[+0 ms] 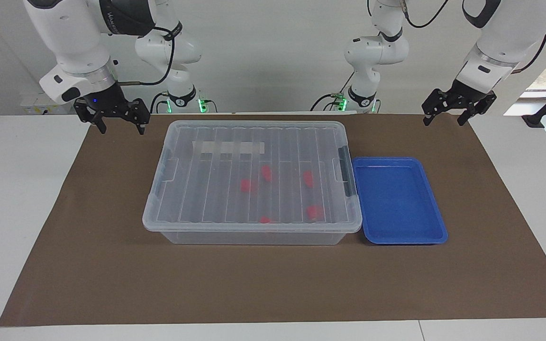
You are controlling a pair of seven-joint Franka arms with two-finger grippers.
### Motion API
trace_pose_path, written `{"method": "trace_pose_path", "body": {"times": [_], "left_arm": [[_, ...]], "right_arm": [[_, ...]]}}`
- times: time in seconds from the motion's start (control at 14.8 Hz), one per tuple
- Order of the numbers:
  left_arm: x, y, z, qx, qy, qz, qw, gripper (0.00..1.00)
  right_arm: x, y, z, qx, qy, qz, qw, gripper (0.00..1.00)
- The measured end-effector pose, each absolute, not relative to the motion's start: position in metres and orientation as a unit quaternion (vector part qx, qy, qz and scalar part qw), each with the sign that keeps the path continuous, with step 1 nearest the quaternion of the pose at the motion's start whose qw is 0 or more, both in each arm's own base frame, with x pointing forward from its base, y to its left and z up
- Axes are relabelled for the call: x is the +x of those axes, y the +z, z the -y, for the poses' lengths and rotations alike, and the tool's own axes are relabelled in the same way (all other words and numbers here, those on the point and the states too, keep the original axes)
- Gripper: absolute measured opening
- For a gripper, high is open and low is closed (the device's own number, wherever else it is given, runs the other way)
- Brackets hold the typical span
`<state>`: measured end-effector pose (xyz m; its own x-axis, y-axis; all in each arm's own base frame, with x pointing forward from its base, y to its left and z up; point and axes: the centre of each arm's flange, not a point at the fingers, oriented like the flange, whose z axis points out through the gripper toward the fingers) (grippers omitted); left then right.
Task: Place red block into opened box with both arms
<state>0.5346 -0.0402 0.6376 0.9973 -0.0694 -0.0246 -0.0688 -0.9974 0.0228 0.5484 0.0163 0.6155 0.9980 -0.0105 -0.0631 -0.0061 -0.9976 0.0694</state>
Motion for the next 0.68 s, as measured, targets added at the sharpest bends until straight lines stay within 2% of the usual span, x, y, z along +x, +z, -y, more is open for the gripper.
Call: {"method": "trace_pose_path", "body": {"times": [0.68], "left_arm": [[0.5346,0.6376,0.0402,0.999,-0.013,0.035,0.011,1.0]], "right_arm": [[0.5472,0.6179,-0.0075,0.999,-0.033,0.012,0.034,1.0]]}}
